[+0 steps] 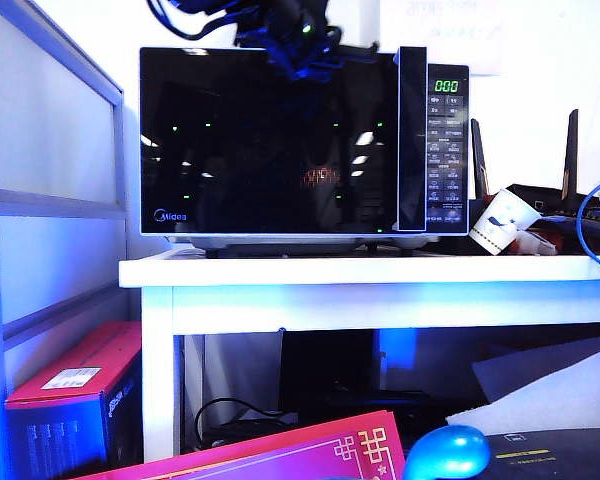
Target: Open the microwave door, place the orange inside the microwave, then close the microwave door.
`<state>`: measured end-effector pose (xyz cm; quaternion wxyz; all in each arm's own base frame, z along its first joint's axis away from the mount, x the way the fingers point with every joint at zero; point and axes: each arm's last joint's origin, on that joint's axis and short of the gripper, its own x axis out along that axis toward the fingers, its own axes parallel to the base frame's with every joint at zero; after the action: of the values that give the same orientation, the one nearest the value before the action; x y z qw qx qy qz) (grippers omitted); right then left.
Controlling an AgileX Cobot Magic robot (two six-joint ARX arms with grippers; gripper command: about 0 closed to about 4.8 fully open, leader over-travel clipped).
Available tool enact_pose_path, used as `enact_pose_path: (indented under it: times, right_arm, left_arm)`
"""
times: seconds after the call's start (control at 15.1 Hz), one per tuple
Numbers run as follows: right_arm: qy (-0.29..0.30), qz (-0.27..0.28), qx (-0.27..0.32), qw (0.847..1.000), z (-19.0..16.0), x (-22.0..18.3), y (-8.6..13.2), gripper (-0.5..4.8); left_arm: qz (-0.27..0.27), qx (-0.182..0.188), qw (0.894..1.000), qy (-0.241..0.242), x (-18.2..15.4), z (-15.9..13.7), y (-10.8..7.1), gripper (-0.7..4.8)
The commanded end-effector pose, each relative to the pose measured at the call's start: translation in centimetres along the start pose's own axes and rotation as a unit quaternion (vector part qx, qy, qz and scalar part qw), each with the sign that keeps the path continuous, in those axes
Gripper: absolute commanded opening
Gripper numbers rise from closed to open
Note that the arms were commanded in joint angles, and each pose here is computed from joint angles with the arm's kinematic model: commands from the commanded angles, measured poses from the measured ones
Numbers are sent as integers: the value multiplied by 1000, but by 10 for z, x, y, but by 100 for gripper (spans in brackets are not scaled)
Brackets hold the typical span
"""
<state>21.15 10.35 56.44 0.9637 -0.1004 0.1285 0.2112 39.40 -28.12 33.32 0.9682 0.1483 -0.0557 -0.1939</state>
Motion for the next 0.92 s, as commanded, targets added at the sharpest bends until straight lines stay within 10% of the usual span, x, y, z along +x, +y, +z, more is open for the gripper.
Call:
enact_pose_path:
  times: [0.07, 0.92]
  right_arm:
    - [-13, 1, 1, 1000, 3, -4, 0, -2]
    - [-7, 1, 0, 1000, 1, -4, 0, -2]
  left_arm:
    - [27, 0, 1000, -15, 4, -2, 19, -6]
    - [53, 3, 999, 4, 23, -21, 48, -6]
